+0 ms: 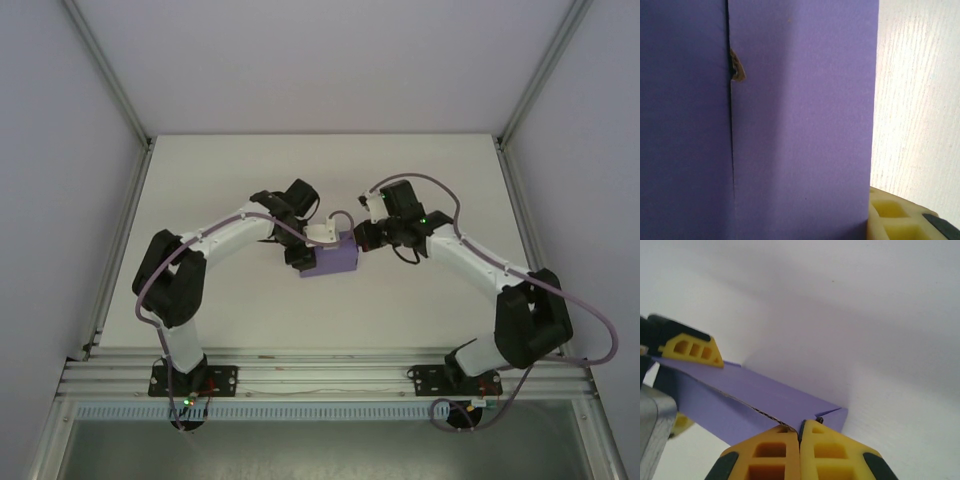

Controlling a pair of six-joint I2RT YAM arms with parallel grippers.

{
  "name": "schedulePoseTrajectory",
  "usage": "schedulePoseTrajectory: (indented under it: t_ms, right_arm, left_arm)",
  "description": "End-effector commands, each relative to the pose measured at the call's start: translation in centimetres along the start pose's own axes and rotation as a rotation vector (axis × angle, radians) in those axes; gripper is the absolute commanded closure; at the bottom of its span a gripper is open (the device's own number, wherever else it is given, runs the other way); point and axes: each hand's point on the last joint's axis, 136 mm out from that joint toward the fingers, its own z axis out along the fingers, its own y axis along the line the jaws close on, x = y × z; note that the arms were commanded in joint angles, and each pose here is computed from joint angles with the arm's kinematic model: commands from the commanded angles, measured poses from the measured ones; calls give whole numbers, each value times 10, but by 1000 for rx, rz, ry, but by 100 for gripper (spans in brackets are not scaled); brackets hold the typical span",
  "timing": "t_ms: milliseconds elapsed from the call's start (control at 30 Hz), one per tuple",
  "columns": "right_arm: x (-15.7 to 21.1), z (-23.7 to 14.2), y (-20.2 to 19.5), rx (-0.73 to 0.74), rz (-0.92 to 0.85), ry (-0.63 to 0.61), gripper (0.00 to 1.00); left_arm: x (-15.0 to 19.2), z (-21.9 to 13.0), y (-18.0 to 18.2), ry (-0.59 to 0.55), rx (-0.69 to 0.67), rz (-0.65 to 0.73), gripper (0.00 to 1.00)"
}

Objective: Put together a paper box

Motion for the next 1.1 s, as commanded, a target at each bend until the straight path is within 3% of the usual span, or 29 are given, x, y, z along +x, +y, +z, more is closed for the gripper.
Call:
schedulePoseTrajectory:
  t_ms: [0,333,767,1067]
  right_arm:
    - [-6,5,-12,40,144,-101,100]
    - [34,19,-37,122,-30,-70,100]
    - [30,3,-35,152,-137,-102,100]
    - [35,23,-29,142,-107,-108,100]
  left_arm:
    - [-7,4,-1,-32,2,-6,67]
    - [-6,3,-1,-34,-11,-11,66]
    - [-4,3,-4,-18,6,15,66]
    - [-11,4,4,-28,-11,-21,65]
